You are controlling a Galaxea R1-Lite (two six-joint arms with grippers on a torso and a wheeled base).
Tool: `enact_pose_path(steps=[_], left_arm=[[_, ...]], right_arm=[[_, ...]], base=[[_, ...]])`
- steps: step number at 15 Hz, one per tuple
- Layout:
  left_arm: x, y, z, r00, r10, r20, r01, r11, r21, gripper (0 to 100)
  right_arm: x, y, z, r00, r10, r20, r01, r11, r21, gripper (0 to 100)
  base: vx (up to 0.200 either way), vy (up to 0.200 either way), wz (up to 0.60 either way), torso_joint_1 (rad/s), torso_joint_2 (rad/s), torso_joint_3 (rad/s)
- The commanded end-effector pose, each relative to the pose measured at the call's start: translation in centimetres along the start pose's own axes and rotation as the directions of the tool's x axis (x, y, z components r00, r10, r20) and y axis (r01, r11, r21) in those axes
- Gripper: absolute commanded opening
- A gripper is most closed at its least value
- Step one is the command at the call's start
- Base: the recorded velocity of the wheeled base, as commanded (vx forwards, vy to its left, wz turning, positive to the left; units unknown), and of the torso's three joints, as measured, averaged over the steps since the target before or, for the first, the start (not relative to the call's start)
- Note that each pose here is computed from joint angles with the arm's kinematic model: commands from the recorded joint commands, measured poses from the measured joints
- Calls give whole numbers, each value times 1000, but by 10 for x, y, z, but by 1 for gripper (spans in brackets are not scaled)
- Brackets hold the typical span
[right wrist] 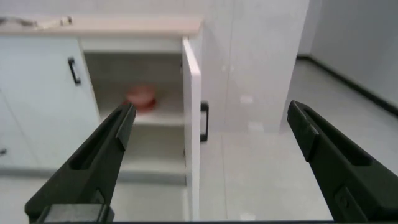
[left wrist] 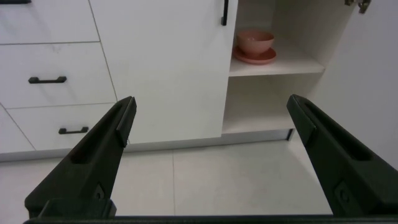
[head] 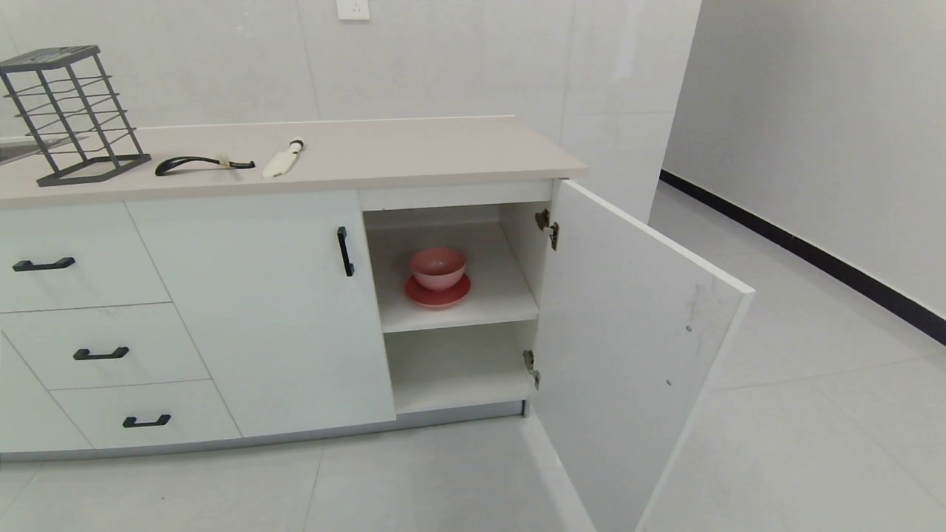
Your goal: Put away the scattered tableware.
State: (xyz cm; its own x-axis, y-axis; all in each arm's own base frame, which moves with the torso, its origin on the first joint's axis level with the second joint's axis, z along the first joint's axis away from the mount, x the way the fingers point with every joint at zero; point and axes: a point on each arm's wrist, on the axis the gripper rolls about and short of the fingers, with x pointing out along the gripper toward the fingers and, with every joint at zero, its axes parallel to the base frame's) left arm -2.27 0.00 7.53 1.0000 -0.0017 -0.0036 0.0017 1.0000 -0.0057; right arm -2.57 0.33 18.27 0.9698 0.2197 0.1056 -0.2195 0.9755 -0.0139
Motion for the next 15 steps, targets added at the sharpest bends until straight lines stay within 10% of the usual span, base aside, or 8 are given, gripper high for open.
enact_pose_path(steps=[1,15], left_arm=[[0,0,0,1000,0,-1,0,1000,1,100],[0,0,0,1000,0,-1,0,1000,0,100]], right_arm=[[58,-9,-12,956,74,-282,-79,997,-8,100],[186,-28,-45,881,163,-444,-183,983,-1,100]], base=[[0,-200,0,-2,-2,7],[-29,-71,0,2,1,1]])
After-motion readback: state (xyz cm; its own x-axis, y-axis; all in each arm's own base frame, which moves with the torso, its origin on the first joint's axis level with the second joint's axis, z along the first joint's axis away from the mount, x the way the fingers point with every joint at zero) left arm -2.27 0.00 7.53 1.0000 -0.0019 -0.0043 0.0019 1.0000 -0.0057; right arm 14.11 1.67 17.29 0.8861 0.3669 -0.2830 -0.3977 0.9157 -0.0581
